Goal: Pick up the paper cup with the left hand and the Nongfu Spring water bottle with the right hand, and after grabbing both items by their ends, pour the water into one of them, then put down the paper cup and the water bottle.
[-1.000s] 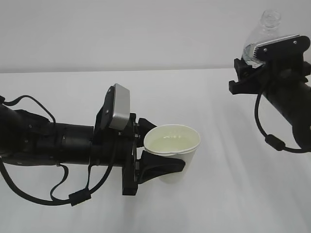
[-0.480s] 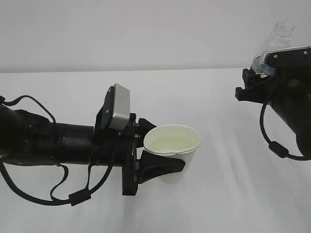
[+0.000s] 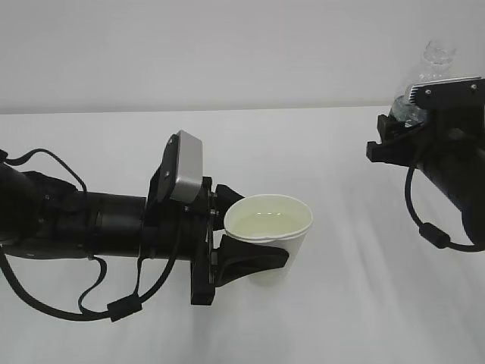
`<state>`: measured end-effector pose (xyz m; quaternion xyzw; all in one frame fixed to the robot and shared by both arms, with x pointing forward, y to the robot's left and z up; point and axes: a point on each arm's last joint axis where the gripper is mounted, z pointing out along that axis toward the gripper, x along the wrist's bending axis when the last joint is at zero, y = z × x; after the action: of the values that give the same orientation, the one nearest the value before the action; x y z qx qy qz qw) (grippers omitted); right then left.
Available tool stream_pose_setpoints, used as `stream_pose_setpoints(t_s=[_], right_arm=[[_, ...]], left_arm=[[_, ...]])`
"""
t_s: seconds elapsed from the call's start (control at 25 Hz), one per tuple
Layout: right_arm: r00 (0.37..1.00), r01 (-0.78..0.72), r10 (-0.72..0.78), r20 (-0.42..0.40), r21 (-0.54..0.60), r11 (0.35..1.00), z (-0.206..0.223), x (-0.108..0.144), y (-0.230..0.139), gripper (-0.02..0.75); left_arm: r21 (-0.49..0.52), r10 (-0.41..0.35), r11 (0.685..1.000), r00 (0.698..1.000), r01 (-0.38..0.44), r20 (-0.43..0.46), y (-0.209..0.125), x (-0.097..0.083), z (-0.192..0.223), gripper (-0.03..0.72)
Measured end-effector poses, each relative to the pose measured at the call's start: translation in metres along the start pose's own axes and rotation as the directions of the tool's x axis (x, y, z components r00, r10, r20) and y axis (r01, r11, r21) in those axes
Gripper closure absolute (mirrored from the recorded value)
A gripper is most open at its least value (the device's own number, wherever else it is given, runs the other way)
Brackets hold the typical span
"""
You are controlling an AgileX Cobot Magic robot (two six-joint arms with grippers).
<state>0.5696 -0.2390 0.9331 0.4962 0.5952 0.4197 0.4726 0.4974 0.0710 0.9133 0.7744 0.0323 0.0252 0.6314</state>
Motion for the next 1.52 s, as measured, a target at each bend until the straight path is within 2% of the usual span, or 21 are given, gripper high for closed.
stream_pose_setpoints(t_s=[0.24, 0.28, 0.4, 0.8, 1.52], right_arm=[[1.000, -0.004, 0.004, 0.002, 0.000, 1.000, 0.000, 0.000, 0.000, 0.255], [1.000, -0.004, 0.004, 0.002, 0.000, 1.000, 0.000, 0.000, 0.000, 0.255], [1.000, -0.004, 0.004, 0.002, 0.000, 1.000, 0.000, 0.000, 0.000, 0.255], [1.000, -0.005, 0.005, 0.002, 0.001, 1.000, 0.000, 0.000, 0.000, 0.255], [1.000, -0.006, 0.006, 0.000, 0.010, 1.000, 0.000, 0.000, -0.001, 0.255]], left_arm=[[-0.011, -0.012, 1.000, 1.000, 0.012, -0.022, 0.001, 0.002, 0.000, 0.267], [-0.014, -0.016, 1.000, 0.999, 0.015, -0.028, 0.001, 0.003, 0.000, 0.230], [-0.024, -0.020, 1.000, 0.999, 0.018, -0.049, 0.002, 0.005, 0.000, 0.261], [-0.041, -0.027, 0.999, 0.991, 0.022, -0.128, 0.003, 0.012, -0.001, 0.267], [-0.070, -0.041, 0.997, 0.945, 0.020, -0.325, 0.004, 0.030, -0.006, 0.268]])
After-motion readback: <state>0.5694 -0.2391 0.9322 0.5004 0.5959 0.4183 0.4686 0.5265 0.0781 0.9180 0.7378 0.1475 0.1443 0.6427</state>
